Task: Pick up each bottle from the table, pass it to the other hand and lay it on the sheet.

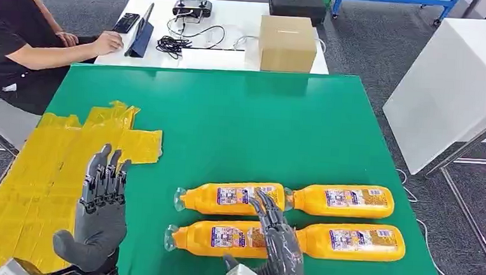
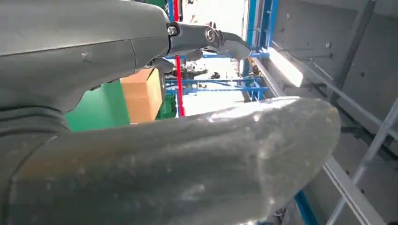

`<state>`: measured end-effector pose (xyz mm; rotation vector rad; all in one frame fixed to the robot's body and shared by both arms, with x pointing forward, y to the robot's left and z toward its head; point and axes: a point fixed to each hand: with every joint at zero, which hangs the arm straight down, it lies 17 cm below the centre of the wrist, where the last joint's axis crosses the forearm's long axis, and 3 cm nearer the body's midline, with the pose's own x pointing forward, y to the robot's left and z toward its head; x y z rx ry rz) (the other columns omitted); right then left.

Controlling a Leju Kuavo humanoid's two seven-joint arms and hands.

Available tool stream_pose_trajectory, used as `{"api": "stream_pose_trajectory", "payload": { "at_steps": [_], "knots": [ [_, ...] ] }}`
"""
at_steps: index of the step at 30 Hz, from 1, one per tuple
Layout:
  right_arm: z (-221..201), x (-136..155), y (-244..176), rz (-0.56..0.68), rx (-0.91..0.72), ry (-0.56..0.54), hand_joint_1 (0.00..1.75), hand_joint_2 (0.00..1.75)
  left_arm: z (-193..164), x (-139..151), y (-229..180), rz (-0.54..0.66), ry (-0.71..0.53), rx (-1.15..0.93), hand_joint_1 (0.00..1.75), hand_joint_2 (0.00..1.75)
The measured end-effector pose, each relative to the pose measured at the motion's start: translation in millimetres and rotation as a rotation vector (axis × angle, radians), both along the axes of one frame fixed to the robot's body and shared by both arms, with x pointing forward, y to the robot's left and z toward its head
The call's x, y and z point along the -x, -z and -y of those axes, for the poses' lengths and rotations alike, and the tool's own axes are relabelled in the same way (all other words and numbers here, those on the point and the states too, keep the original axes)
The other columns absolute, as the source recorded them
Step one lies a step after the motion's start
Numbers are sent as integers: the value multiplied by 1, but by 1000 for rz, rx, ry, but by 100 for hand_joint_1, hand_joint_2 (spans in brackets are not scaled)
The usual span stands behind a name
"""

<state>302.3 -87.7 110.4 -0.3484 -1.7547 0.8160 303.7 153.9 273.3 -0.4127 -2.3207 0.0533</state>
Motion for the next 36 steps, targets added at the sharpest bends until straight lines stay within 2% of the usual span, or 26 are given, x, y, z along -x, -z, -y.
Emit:
{"api": "stream_pose_trajectory", "payload": {
  "at_steps": [15, 36],
  "knots": [
    [-7, 15, 10, -3, 39, -48, 0, 175, -9, -1, 3, -13, -10, 19, 0, 0],
    [22, 12, 51, -102, 255, 56, 0, 175, -13, 0, 6, -29, -14, 46, 0, 0]
  ]
}}
